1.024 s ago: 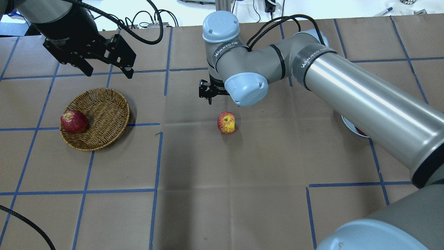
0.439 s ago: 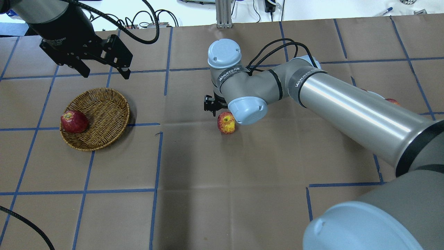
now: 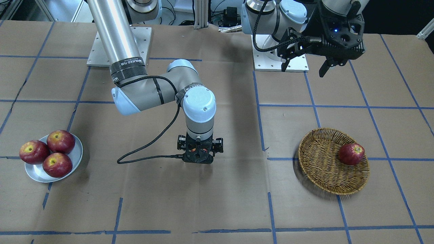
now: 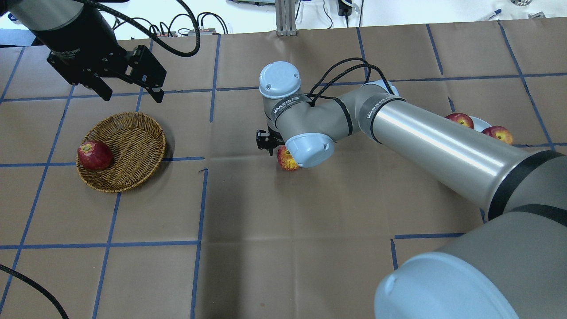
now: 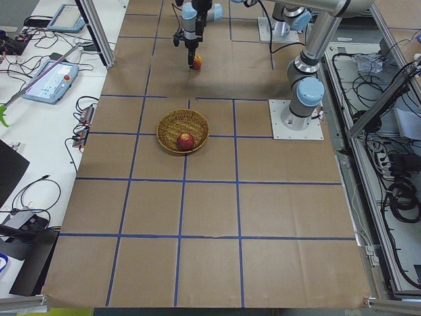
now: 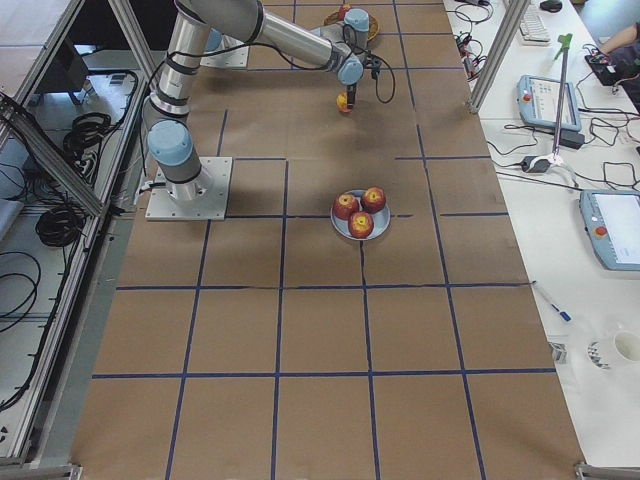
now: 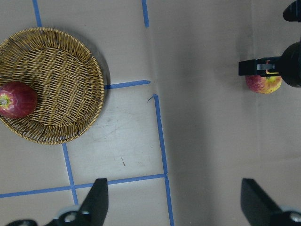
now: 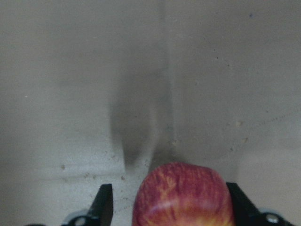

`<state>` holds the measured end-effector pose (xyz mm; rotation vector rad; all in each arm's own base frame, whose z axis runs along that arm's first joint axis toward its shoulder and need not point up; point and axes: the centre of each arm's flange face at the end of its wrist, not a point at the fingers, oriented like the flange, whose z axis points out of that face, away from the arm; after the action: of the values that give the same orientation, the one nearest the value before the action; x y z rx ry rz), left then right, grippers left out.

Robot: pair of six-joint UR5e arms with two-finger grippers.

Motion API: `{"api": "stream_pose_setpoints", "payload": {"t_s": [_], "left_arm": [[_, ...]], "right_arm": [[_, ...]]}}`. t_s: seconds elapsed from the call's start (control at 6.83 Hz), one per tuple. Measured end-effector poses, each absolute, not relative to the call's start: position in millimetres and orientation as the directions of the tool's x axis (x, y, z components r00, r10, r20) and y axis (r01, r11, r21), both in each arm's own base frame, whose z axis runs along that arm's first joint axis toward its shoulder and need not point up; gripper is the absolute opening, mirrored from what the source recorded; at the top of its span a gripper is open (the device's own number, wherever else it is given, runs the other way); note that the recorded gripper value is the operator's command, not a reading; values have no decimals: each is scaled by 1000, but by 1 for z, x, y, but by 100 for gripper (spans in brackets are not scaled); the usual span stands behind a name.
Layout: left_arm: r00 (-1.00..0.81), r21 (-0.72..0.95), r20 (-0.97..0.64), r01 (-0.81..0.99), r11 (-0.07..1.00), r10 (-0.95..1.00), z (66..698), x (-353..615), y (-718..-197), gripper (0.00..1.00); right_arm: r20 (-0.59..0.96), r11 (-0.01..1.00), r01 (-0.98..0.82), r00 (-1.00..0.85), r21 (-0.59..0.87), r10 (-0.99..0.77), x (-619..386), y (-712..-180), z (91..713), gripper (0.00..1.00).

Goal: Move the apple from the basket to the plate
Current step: 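Lower the right gripper, grasp the yellow-red apple and lift it, then carry the apple with the right gripper onto the white plate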

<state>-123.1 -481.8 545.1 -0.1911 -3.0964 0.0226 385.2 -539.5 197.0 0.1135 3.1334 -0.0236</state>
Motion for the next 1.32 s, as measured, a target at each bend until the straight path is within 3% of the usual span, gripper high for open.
{"api": "stream_pose_setpoints", "payload": {"t_s": [0.15,0.44,0.73,1.32], "left_arm": [[-992,-16,39,122,992,123,545,-123,-482,99],[-992,-14,37,122,992,122,544,-123,-482,99],[-992,-13,37,122,992,122,544,-122,-482,99],[-992,-11,39,122,992,122,544,-123,-481,99]], "right_arm": [[-5,997,72,-997,-13,72,387,-538,199,30],[-10,997,74,-997,-29,74,385,-540,213,30],[-11,997,56,-998,-46,55,349,-544,274,30],[6,998,-65,-998,8,-65,97,-565,388,29]]}}
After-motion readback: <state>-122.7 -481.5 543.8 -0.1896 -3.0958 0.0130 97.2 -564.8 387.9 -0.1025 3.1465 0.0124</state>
